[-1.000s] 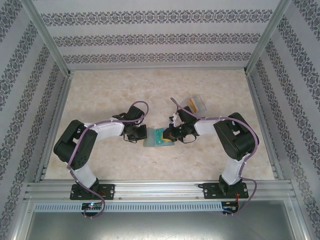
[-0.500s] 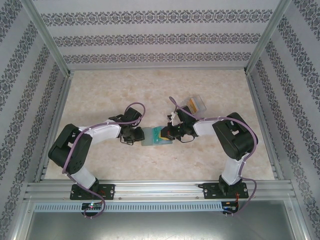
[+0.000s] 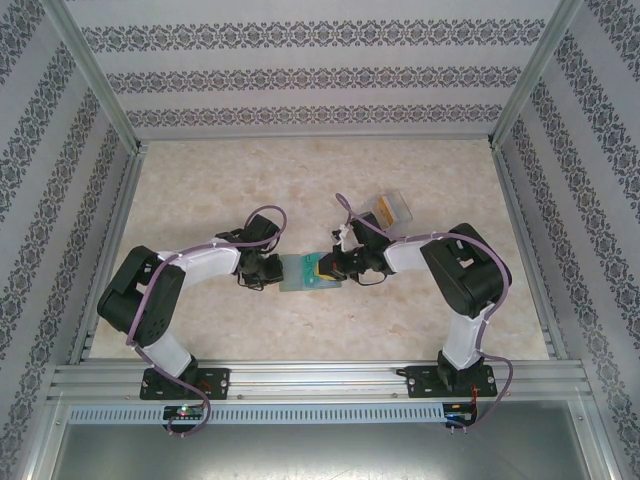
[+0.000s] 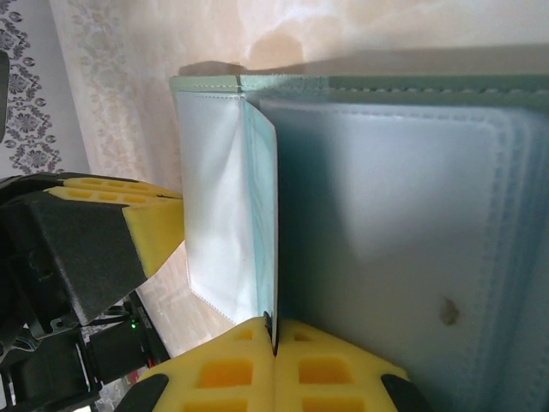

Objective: Put the credit cards into the card holder
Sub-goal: Insert the credit card into the card holder.

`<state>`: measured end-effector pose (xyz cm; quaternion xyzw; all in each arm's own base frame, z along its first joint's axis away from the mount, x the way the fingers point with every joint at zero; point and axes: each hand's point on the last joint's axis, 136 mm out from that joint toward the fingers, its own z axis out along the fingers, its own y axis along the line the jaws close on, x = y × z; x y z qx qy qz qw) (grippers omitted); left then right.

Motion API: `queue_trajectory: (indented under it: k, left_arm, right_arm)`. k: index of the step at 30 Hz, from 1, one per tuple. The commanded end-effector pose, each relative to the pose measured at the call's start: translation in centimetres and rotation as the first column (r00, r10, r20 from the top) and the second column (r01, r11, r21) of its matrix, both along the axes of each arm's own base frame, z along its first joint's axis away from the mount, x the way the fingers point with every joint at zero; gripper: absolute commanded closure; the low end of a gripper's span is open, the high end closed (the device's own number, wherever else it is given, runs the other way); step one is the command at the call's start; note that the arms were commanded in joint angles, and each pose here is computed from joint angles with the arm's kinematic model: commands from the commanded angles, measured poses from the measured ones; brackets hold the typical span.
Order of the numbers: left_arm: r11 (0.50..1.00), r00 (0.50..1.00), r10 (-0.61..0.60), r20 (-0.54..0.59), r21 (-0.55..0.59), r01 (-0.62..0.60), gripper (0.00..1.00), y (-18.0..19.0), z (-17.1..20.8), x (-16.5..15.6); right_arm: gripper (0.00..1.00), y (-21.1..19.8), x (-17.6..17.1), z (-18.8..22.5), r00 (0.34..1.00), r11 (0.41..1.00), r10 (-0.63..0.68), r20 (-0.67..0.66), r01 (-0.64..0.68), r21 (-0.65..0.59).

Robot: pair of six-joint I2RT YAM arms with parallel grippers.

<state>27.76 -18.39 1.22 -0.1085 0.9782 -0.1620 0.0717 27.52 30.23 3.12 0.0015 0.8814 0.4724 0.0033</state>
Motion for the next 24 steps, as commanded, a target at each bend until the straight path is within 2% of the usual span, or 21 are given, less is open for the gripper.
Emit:
queue_trajectory:
  k: [1,4,10,19,24]
  left_arm:
    - [1.0,0.999,-0.006,-0.049,0.016,0.007,0.87,-0.3,-2.8,-0.4]
    - [0.998,0.998,-0.006,-0.056,0.056,0.009,0.89,0.2,-2.9,-0.5]
    - [0.997,0.998,-0.001,-0.065,0.08,0.006,0.95,0.7,-3.2,-0.6]
    - [0.996,0.997,-0.003,-0.072,0.087,0.009,0.96,0.7,-3.3,-0.6]
    - [0.996,0.997,-0.007,-0.076,0.085,0.014,0.97,0.7,-3.4,-0.6]
  right_arm:
    - [0.98,0.5,-0.3,-0.9,1.0,1.0,0.001,-0.03,-0.001,-0.001]
    - [0.87,0.5,-0.3,-0.8,1.0,1.0,0.003,-0.031,-0.003,0.002]
    - [0.68,-1.3,0.1,-0.8,1.0,0.996,-0.019,0.009,0.019,-0.09]
    - [0.62,-2.7,0.1,-0.3,0.998,0.977,-0.02,0.053,0.031,-0.211]
    - [0.62,-3.5,0.3,-0.1,0.996,0.958,-0.015,0.082,0.038,-0.283]
